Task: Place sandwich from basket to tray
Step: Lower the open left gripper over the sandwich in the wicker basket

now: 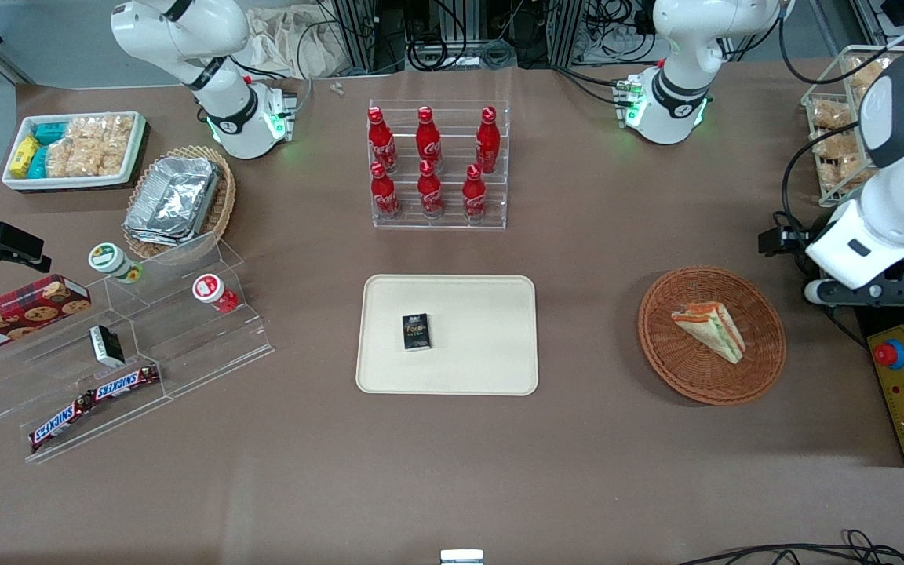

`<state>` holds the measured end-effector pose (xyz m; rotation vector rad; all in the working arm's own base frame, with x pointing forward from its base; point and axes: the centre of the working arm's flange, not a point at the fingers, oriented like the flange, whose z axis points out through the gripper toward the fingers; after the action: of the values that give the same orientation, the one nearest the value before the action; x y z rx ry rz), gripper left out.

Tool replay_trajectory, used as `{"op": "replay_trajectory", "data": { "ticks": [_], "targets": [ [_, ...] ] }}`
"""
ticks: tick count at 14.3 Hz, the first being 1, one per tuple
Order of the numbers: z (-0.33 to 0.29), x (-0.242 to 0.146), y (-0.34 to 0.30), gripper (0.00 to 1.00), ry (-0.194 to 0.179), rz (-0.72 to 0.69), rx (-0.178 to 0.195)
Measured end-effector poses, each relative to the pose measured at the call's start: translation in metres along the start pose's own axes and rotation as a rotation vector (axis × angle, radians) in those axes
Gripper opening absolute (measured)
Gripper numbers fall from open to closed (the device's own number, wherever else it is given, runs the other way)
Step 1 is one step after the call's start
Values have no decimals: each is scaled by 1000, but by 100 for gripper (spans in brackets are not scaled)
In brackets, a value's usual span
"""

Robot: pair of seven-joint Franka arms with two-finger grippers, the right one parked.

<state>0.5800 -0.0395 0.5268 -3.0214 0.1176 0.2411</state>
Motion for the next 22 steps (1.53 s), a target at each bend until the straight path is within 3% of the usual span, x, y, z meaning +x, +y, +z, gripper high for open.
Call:
{"op": "replay_trajectory", "data": {
  "ticks": [4,6,8,11,13,16,22],
  "targets": [
    [-1,3,1,100,3,-1,-4],
    [11,8,1,100,-17,-87,-6],
    [34,21,1,100,-13,-310,-11],
    [87,37,7,100,29,-691,-34],
    [122,40,13,100,50,-866,-54],
    [174,43,13,100,9,-1036,-43],
    [238,52,5,100,-58,-1222,35]
  ]
}}
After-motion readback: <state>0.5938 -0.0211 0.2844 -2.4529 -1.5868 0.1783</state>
